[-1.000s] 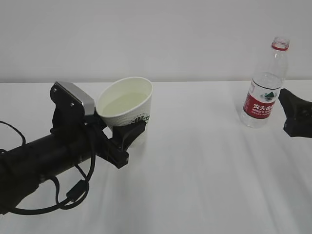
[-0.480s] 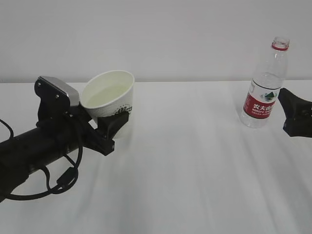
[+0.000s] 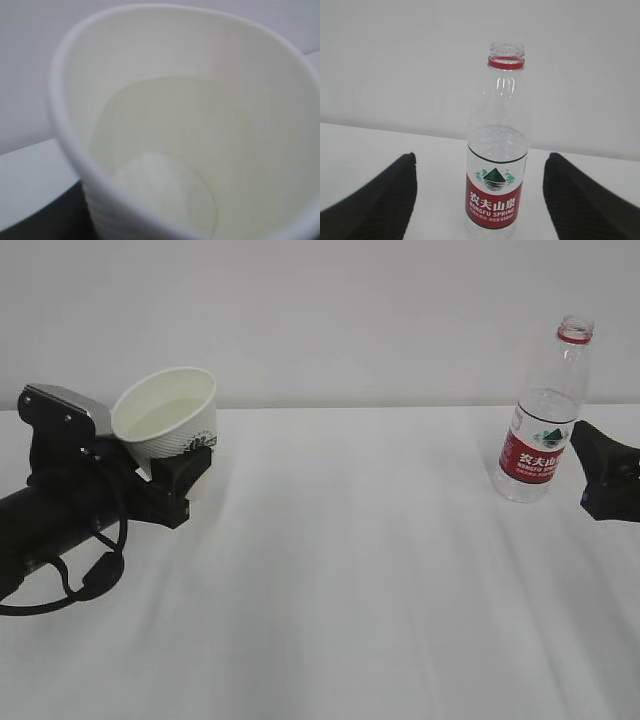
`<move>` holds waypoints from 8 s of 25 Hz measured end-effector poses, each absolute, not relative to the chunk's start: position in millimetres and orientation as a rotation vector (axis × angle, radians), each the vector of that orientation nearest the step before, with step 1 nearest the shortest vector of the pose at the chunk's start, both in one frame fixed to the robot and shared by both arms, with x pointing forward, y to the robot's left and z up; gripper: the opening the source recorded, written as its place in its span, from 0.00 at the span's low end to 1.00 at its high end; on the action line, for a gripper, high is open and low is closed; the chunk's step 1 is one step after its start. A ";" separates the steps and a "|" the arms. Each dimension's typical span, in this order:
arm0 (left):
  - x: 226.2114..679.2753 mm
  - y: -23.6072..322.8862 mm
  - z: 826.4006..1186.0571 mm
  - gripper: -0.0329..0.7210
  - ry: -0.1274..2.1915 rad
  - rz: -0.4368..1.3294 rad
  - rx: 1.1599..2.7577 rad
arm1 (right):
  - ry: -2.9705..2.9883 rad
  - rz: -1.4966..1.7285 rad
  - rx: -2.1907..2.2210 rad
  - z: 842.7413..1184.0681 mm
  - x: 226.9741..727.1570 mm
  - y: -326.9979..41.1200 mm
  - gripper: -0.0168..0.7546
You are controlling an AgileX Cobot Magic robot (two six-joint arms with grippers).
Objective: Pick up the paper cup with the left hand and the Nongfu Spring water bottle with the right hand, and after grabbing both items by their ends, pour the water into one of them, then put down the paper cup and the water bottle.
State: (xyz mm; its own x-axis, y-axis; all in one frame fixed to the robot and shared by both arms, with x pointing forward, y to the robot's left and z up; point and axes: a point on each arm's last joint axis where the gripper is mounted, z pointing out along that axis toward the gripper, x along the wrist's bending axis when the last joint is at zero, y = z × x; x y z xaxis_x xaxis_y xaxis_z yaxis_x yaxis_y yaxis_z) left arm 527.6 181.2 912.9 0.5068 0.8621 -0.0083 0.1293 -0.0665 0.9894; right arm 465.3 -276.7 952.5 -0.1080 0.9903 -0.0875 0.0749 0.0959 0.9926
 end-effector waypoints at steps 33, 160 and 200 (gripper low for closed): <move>570.7 270.3 928.4 0.63 1.090 1.009 1.383 | 1.386 1.179 1.149 952.5 465.3 -276.7 0.78; 511.2 281.2 976.1 0.83 1.106 1.082 1.193 | 1.304 1.216 1.110 1004.8 442.6 -280.3 0.78; 394.2 293.9 1067.4 0.82 1.230 1.158 1.420 | 1.429 1.136 1.184 1036.4 374.1 -286.1 0.78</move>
